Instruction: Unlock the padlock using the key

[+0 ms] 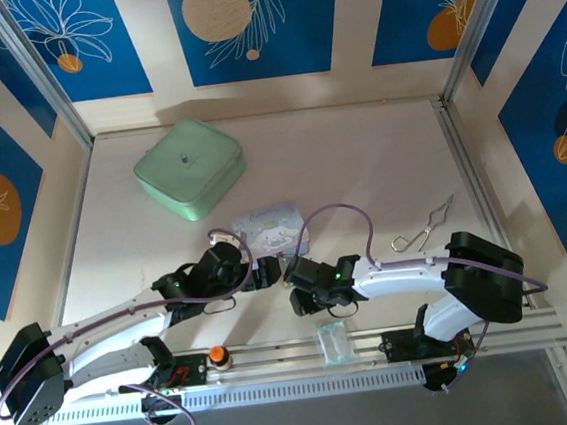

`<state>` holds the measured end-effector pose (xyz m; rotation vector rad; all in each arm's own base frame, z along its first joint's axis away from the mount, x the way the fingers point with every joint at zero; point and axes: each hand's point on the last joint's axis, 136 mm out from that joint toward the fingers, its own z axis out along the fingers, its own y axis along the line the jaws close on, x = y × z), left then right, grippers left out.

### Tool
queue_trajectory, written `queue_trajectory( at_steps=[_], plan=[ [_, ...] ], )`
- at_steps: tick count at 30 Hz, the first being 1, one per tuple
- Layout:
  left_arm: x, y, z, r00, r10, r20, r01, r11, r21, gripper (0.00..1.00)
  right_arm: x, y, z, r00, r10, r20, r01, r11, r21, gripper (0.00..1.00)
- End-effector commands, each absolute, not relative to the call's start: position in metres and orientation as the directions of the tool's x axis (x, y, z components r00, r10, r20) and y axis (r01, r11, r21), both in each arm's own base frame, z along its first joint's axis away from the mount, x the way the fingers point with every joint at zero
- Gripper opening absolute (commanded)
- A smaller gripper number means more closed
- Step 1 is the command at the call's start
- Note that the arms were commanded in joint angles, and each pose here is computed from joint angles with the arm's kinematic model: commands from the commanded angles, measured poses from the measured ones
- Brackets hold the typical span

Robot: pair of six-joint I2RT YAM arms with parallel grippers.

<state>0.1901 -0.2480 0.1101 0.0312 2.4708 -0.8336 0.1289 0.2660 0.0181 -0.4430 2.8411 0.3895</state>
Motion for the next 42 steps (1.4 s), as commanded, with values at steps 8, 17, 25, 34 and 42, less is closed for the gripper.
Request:
queue_trajectory(
  at_steps=[8, 17, 25, 34, 42],
  plan=[
    [0.193, -0.246, 0.111, -0.846, -0.182, -0.501, 0.163, 0.807, -0.568, 1.0, 0.131, 0.249, 0.007, -0.931, -0.264, -0.251, -0.284, 0.958, 0.047, 0.26],
    [0.194, -0.245, 0.112, -0.837, -0.202, -0.509, 0.163, 0.796, -0.583, 0.95, 0.132, 0.253, 0.013, -0.918, -0.261, -0.298, -0.32, 0.933, 0.167, 0.08],
    [0.194, -0.261, 0.123, -0.842, -0.244, -0.482, 0.177, 0.718, -0.673, 0.84, 0.137, 0.252, 0.039, -0.878, -0.294, -0.378, -0.412, 0.866, 0.284, 0.06],
    [0.189, -0.299, 0.136, -0.843, -0.222, -0.489, 0.266, 0.619, -0.739, 0.69, 0.141, 0.264, 0.098, -0.856, -0.223, -0.467, -0.463, 0.731, 0.5, 0.06],
    [0.182, -0.322, 0.147, -0.848, -0.174, -0.501, 0.327, 0.571, -0.753, 0.63, 0.144, 0.264, 0.116, -0.855, -0.2, -0.479, -0.465, 0.705, 0.535, 0.06]
  ],
)
